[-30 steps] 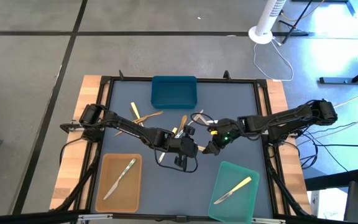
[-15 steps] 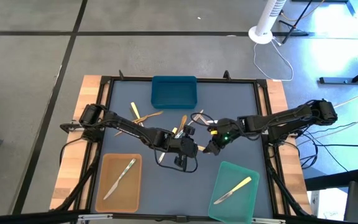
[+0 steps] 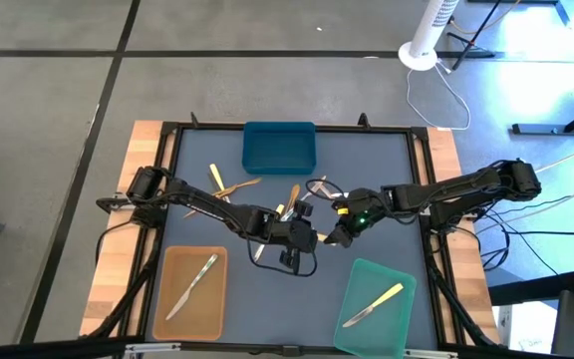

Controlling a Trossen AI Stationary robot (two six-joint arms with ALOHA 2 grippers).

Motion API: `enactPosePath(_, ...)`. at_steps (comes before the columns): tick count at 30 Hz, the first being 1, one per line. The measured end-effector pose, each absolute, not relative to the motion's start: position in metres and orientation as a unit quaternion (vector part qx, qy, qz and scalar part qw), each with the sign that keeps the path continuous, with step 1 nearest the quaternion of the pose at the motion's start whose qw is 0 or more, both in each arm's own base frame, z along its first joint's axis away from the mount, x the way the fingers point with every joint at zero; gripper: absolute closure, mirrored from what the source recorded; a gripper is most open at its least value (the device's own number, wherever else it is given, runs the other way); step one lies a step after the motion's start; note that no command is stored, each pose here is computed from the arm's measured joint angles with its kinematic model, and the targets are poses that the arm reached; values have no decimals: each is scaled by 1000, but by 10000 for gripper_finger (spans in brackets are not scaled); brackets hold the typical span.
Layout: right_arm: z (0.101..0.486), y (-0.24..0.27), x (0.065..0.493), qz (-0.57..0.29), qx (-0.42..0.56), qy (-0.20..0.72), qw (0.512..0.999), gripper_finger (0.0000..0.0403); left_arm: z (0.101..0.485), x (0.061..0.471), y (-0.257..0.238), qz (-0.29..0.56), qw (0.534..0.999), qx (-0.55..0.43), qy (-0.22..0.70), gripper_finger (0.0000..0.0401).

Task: Sort silverware by color (type)
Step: Put the yellow knife into the green bin

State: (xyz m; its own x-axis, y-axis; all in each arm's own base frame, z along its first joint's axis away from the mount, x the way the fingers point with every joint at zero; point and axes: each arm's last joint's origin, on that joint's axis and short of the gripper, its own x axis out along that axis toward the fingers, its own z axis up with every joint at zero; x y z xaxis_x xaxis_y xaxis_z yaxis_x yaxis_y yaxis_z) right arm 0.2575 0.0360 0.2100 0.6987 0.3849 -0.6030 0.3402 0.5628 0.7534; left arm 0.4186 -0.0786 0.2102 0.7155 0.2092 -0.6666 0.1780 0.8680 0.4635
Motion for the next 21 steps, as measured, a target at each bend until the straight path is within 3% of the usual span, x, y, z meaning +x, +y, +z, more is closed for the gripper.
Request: enactPosePath(21,204,38,250,30,474,442,761,386,208,413,-96,9,881,276,384,316)
